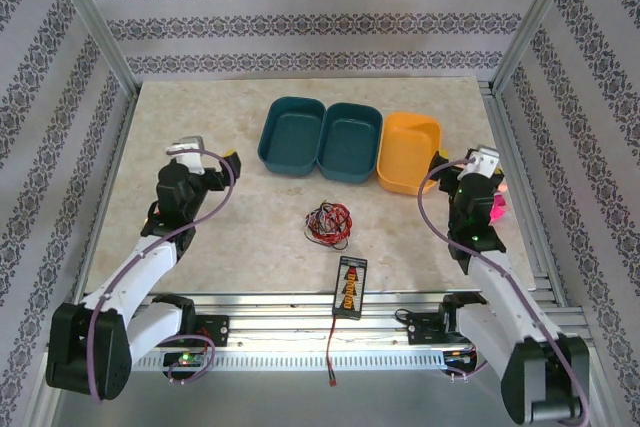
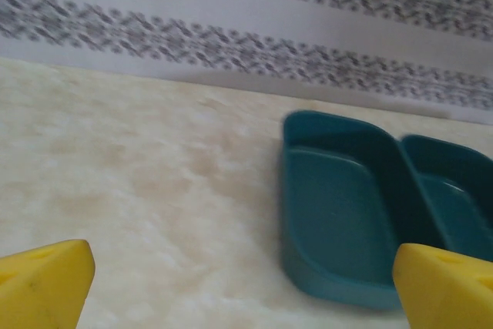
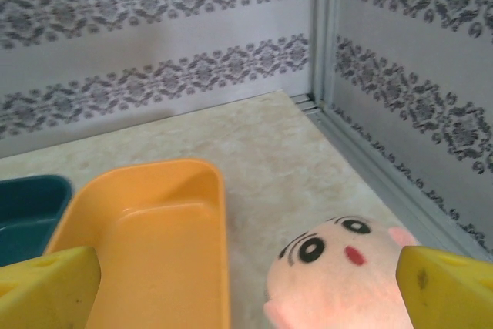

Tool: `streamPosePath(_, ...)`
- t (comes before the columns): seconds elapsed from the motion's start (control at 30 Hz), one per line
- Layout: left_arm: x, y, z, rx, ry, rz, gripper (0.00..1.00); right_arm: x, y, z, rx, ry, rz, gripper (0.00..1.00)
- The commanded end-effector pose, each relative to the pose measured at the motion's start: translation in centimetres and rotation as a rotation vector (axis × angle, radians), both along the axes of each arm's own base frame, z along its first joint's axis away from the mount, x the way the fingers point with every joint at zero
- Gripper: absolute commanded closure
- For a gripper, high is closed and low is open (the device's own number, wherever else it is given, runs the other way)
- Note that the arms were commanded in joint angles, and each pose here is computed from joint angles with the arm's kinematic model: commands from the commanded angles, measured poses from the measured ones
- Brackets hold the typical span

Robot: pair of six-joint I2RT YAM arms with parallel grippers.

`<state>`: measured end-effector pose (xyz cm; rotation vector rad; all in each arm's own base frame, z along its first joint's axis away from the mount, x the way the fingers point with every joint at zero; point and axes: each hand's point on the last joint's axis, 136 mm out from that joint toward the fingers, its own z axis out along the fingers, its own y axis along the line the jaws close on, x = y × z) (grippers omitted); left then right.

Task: Untangle the cables

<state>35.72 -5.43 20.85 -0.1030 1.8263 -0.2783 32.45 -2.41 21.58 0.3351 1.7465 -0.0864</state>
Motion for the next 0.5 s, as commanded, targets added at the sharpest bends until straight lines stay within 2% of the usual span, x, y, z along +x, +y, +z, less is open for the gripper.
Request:
streamPosePath(0.0,-1.7,-2.5,-2.4,-0.069,0.155,-0.023,0.01,-2.2,2.0,-1.9,0.002,0.172,0.035,0.02)
streamPosePath(0.17,-3.8,-7.7,-4.5,-0.058,0.236,-0.120,0.01,-4.7,6.7,-2.3,-0.007,0.276,0.139,0.02)
streamPosePath(0.33,-4.9,-13.5,-6.4,-0.079,0.300,-0.253,0.01,-5.9,12.4,-4.6,0.094,0.383,0.273,0.02)
streamPosePath(0.47,-4.9,-17.3,-8.3,-0.086,0.360,-0.347,0.01,-6.3,16.1,-6.0,0.138,0.453,0.346,0.08)
